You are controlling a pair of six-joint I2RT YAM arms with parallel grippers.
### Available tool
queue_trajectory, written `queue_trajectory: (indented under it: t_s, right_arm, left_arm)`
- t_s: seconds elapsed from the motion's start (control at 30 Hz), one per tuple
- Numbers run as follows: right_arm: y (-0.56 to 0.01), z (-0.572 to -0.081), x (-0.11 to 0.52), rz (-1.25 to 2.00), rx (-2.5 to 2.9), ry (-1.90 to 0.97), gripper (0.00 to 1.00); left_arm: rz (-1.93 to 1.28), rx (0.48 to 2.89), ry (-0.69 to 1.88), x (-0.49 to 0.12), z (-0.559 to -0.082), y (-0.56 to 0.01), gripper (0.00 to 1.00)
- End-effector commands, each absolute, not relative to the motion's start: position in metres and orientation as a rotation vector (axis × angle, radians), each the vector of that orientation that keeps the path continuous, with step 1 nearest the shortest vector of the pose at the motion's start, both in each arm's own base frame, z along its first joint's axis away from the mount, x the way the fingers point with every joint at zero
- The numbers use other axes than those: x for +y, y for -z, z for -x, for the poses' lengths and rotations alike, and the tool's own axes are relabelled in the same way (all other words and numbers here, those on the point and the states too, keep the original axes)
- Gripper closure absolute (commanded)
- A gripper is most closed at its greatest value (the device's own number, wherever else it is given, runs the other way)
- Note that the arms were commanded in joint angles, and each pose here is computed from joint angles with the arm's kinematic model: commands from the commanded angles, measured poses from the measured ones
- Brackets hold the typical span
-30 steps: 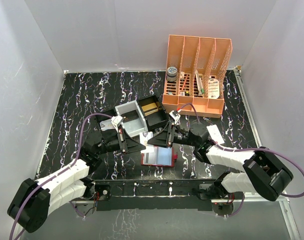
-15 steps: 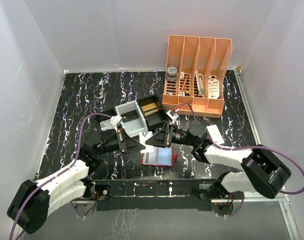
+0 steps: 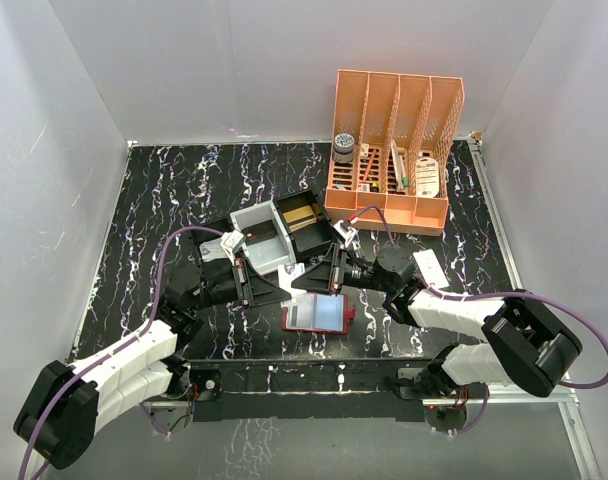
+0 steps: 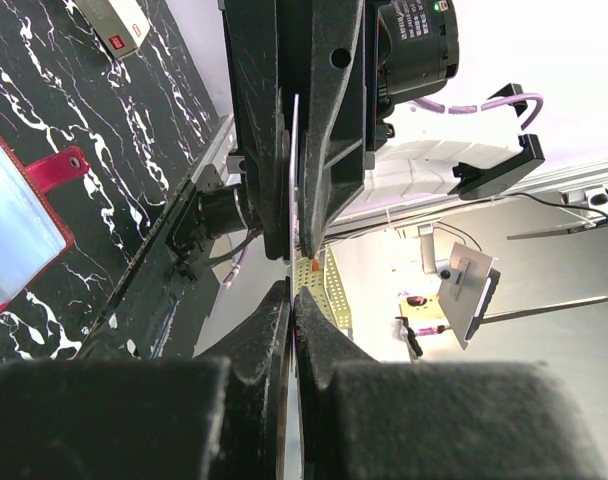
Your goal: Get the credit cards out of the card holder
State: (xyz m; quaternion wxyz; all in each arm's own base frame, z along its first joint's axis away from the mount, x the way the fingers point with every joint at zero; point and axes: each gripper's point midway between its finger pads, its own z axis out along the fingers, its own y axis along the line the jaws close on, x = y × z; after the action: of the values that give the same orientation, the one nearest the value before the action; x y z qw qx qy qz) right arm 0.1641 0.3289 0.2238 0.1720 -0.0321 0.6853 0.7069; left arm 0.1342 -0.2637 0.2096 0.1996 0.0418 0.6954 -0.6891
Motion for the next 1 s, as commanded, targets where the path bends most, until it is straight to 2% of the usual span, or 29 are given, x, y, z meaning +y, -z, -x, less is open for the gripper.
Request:
queue_trajectory:
  t_s: [0.0,0.13,0.27,0.33,0.43,0.53,0.6,0.87,0.97]
  right_arm:
    - [-0.238,-0.169,0.322,0.100,1.852,-2.011,0.90]
    - [-0.238,-0.172,0.319,0.088,1.852,-2.009,0.89]
    - [-0.239,-0.170,0.320,0.105,1.857,-2.018,0.95]
    - [-0.239,-0.169,0.321,0.122,1.862,-2.025,0.95]
    - [-0.239,-0.166,0.323,0.150,1.876,-2.040,0.81]
    - [-0.239,-0.166,0.325,0.172,1.881,-2.047,0.78]
    - [-0.240,-0.166,0.326,0.185,1.883,-2.048,0.80]
    - [-0.241,-0.164,0.328,0.213,1.879,-2.061,0.99]
    - [-0.244,-0.163,0.327,0.226,1.859,-2.067,1.00]
  left_arm:
    - [-0.169,1.925,1.933,-0.262,-0.129,-0.213,1.00]
    - [-0.176,1.922,1.934,-0.263,-0.129,-0.214,1.00]
    - [-0.181,1.928,1.937,-0.263,-0.129,-0.213,1.00]
    - [-0.180,1.932,1.938,-0.263,-0.128,-0.212,1.00]
    - [-0.183,1.927,1.941,-0.263,-0.128,-0.213,1.00]
    - [-0.183,1.924,1.942,-0.264,-0.129,-0.214,1.00]
    - [-0.184,1.923,1.943,-0.264,-0.129,-0.214,1.00]
    - [-0.170,1.941,1.936,-0.264,-0.131,-0.209,1.00]
    - [-0.145,1.963,1.919,-0.264,-0.133,-0.204,1.00]
